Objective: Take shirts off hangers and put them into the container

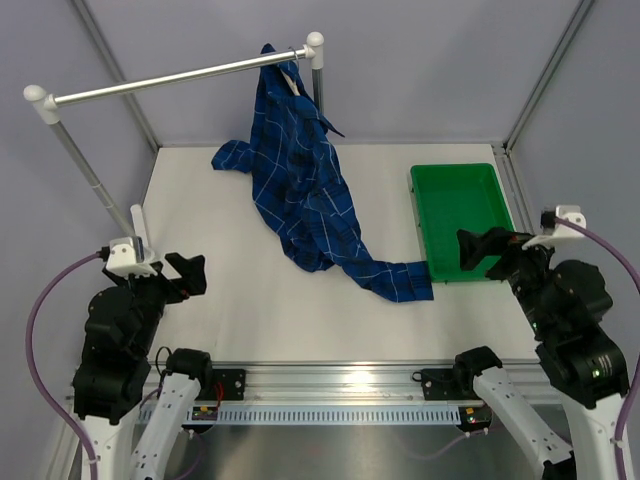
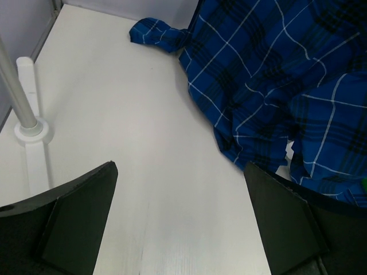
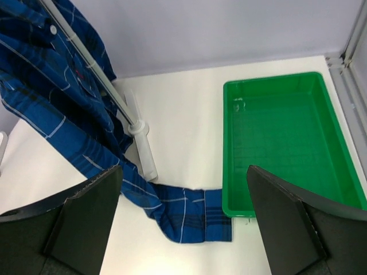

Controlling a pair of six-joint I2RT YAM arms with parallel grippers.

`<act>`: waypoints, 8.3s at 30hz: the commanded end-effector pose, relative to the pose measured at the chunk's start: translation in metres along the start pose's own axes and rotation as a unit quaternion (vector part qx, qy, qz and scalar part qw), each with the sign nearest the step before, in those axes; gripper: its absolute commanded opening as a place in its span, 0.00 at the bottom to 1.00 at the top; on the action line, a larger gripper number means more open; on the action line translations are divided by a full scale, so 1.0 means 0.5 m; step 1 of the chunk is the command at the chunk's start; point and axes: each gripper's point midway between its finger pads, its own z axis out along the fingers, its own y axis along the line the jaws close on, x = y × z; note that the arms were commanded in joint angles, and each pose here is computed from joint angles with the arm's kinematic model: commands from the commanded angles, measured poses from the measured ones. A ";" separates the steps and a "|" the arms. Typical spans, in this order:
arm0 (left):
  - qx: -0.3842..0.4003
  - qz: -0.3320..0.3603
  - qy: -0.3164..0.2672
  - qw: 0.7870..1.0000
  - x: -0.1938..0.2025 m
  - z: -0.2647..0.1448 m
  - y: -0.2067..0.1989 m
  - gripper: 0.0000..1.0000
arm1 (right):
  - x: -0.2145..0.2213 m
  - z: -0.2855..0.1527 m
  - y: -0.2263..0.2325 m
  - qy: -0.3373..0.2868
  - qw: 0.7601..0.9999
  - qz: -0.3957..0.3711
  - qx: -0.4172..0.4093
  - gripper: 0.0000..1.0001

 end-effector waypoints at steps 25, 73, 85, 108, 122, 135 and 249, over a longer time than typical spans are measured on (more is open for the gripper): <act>0.039 -0.018 0.039 0.998 0.103 0.112 -0.021 0.99 | -0.119 0.392 0.465 0.074 0.974 -0.105 -0.188 0.98; 0.039 -0.019 0.040 0.998 0.107 0.110 -0.022 0.99 | -0.255 0.395 0.539 -0.076 0.962 -0.107 -0.239 0.00; 0.041 -0.019 0.044 0.998 0.110 0.113 -0.023 0.99 | -0.149 0.341 0.542 -0.004 0.943 -0.124 -0.308 0.00; 0.192 -0.092 0.023 0.977 0.018 0.082 -0.156 0.99 | 0.322 0.209 0.466 0.176 0.909 -0.116 -0.359 0.00; 0.263 -0.114 0.041 0.957 -0.005 0.137 -0.275 0.99 | 0.327 0.189 0.520 0.164 0.901 -0.077 -0.394 0.00; 0.224 -0.030 0.042 0.973 0.018 0.198 -0.338 0.84 | 0.317 0.163 0.534 0.167 0.891 -0.064 -0.417 0.00; 0.411 0.269 -0.031 0.870 0.029 0.140 -0.425 0.00 | 0.251 0.139 0.571 0.252 0.765 -0.157 -0.571 0.19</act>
